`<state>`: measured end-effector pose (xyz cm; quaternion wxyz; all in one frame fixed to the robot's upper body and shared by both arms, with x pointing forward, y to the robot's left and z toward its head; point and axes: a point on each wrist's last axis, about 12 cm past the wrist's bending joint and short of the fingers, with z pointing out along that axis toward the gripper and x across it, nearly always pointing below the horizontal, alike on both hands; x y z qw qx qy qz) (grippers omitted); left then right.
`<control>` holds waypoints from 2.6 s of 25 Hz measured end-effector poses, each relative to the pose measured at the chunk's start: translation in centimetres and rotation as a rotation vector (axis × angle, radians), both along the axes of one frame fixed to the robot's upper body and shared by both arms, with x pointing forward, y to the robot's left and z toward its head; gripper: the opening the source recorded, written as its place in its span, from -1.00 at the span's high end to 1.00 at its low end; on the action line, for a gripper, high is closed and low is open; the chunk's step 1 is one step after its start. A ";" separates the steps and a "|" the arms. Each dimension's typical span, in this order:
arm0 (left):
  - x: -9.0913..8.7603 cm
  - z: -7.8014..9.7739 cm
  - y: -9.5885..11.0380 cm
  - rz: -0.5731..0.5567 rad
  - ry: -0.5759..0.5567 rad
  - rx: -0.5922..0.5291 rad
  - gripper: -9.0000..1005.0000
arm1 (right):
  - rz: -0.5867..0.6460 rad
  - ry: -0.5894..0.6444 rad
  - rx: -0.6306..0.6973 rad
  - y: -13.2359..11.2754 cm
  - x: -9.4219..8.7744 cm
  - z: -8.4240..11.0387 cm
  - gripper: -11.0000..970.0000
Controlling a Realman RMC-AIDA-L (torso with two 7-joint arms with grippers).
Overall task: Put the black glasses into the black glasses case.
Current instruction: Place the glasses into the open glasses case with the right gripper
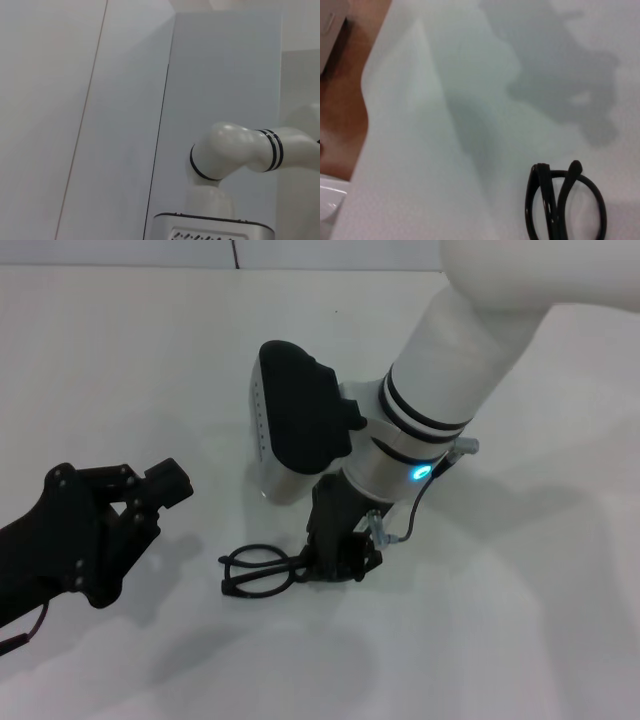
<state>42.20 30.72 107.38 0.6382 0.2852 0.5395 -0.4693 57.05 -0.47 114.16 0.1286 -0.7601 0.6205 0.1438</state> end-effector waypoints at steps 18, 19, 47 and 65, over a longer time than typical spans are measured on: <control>-0.2 0.1 0.4 0.020 -0.028 0.007 0.88 | 0.024 -0.239 -0.001 0.7 -2.0 4.2 0.69; -0.3 0.1 0.4 0.022 -0.028 0.007 0.88 | 0.020 -0.246 0.003 0.7 -1.9 4.3 0.69; -0.6 -0.3 0.2 0.021 -0.017 0.000 0.88 | -0.177 -0.283 -0.021 -3.7 3.0 1.9 0.68; -0.7 -0.4 0.1 0.016 -0.014 0.005 0.88 | -0.178 -0.295 0.018 -4.2 3.9 1.3 0.67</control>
